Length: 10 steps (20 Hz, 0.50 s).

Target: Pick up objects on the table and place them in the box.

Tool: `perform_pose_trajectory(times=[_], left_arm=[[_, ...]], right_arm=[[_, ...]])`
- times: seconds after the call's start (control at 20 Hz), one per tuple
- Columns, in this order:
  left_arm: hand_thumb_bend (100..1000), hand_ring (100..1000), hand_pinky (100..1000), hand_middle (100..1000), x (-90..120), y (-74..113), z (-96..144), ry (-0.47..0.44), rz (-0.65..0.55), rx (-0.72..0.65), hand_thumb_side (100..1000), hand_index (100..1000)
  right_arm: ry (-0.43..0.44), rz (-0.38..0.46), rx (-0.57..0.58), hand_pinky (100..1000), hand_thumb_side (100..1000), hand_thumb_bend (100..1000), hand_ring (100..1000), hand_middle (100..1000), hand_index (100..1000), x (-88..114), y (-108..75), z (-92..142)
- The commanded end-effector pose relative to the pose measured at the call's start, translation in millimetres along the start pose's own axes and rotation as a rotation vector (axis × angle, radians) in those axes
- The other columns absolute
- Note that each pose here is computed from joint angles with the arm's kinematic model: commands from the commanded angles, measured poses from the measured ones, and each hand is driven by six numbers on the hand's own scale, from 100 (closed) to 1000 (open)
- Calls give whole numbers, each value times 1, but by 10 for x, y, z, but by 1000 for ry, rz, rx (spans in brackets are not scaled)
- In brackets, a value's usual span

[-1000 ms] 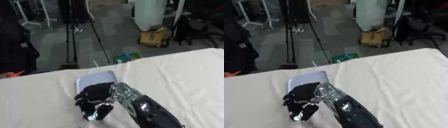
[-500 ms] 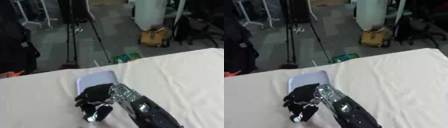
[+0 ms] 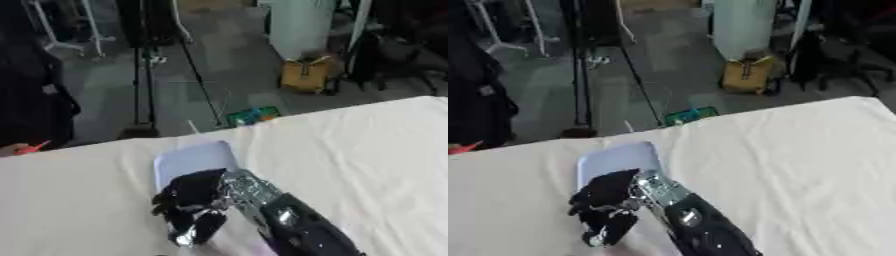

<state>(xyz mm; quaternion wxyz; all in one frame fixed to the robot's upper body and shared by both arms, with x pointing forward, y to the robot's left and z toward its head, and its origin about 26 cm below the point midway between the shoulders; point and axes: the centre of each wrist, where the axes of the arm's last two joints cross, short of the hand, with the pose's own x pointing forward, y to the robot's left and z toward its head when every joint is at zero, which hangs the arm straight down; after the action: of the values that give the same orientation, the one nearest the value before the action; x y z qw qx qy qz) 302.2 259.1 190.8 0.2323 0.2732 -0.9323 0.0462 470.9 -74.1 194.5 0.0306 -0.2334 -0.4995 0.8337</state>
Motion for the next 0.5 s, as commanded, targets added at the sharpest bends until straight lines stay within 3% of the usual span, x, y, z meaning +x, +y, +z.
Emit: perform_pose_trajectory(times=[0.05, 0.45, 0.5], left_arm=[[100, 1000, 1000, 1000, 33, 35, -66, -30, -2, 5, 1000, 901], [100, 1000, 1000, 1000, 33, 34, -66, -30, -1, 6, 1000, 900], [100, 1000, 1000, 1000, 34, 35, -66, -30, -1, 6, 1000, 900]], right_arm=[[-164, 113, 220, 1000, 953, 168, 1000, 1000, 1000, -29, -23, 15], [-169, 108, 239, 1000, 908, 180, 1000, 997, 1000, -15, 7, -2], [-169, 110, 249, 1000, 773, 234, 1000, 997, 1000, -15, 11, -3]])
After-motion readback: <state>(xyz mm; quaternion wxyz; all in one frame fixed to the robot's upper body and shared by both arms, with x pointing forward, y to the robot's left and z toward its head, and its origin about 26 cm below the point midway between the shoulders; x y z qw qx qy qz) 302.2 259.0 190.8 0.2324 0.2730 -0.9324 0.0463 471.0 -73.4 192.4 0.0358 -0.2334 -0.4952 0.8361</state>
